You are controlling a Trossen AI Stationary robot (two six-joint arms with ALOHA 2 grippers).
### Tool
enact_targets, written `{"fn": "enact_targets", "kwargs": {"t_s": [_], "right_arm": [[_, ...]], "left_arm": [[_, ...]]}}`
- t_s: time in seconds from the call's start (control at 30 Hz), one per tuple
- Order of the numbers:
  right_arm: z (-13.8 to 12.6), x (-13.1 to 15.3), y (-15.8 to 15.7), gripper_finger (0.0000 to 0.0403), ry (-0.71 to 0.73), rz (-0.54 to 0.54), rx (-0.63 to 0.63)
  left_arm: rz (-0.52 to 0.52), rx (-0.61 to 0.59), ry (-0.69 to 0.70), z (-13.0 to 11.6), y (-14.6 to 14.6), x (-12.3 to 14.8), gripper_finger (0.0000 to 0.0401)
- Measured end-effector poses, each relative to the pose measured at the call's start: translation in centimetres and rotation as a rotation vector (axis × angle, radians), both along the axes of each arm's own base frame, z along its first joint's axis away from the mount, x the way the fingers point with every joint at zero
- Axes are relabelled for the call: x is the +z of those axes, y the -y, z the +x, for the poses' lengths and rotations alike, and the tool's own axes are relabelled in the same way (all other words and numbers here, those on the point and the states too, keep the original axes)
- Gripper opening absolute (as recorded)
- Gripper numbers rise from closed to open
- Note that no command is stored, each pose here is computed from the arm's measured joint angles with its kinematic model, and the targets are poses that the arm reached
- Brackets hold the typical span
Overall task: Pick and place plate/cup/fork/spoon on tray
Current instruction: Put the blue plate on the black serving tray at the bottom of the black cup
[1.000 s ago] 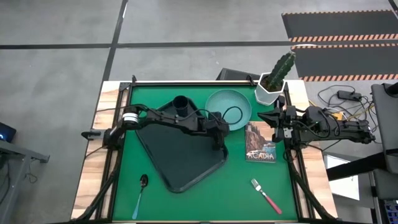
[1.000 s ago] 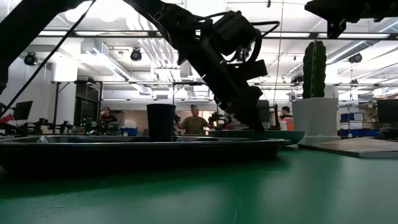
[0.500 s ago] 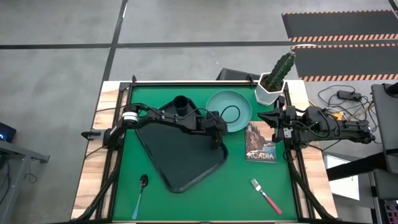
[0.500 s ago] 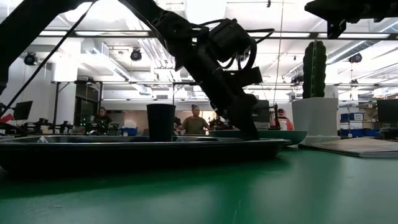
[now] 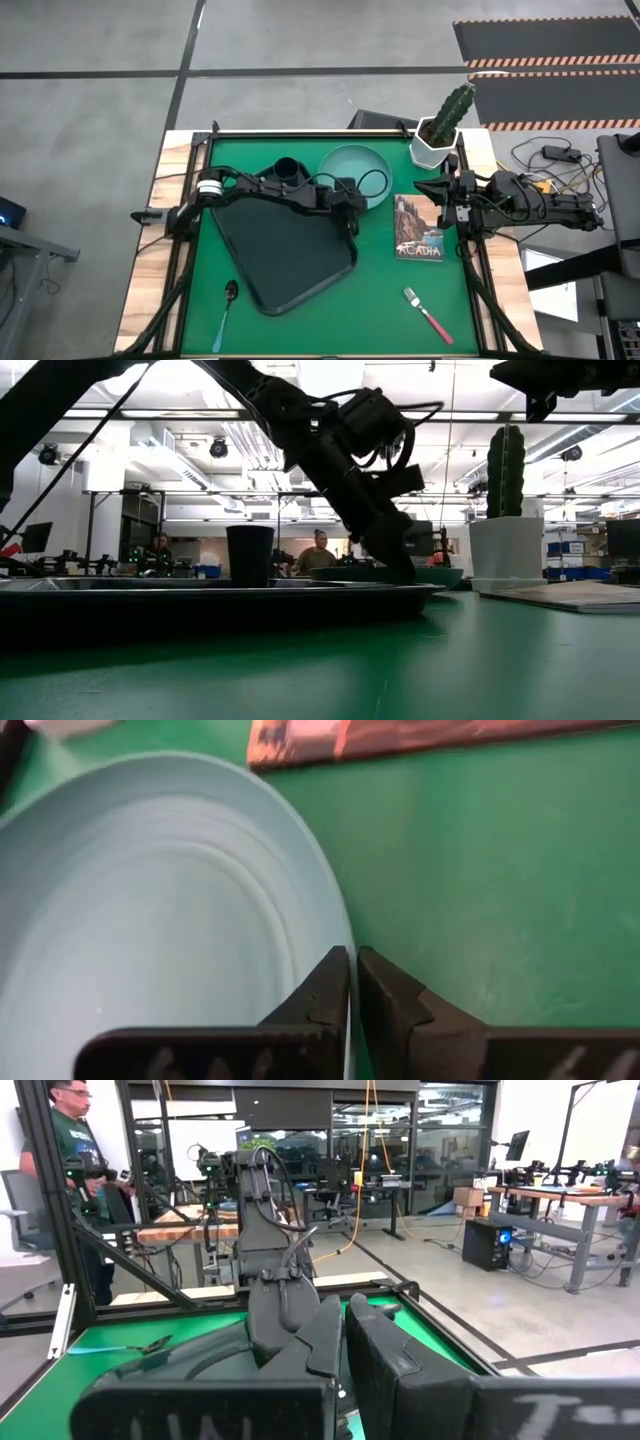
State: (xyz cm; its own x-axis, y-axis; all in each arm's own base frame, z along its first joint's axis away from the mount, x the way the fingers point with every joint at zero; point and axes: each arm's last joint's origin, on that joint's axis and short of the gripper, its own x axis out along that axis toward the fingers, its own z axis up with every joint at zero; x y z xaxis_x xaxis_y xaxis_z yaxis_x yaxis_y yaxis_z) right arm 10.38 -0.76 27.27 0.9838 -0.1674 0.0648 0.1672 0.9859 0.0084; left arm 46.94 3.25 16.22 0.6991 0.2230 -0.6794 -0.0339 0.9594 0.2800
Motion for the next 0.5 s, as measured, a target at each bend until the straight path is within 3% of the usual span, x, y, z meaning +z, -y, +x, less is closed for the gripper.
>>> {"fn": "enact_targets", "kwargs": {"t_s": [0.27,0.5], "right_arm": [[0.0,0.0,0.0,0.0009,-0.001,0.000,0.000],[0.0,0.0,0.0,0.0009,-0.003,-0.001,0.000]], "left_arm": [[0.023,-0.044,0.049,0.5,1.1,2.0,0.0002],[0.057,-0.098,0.145,-1.0,3.7,7.0,0.0001]]}}
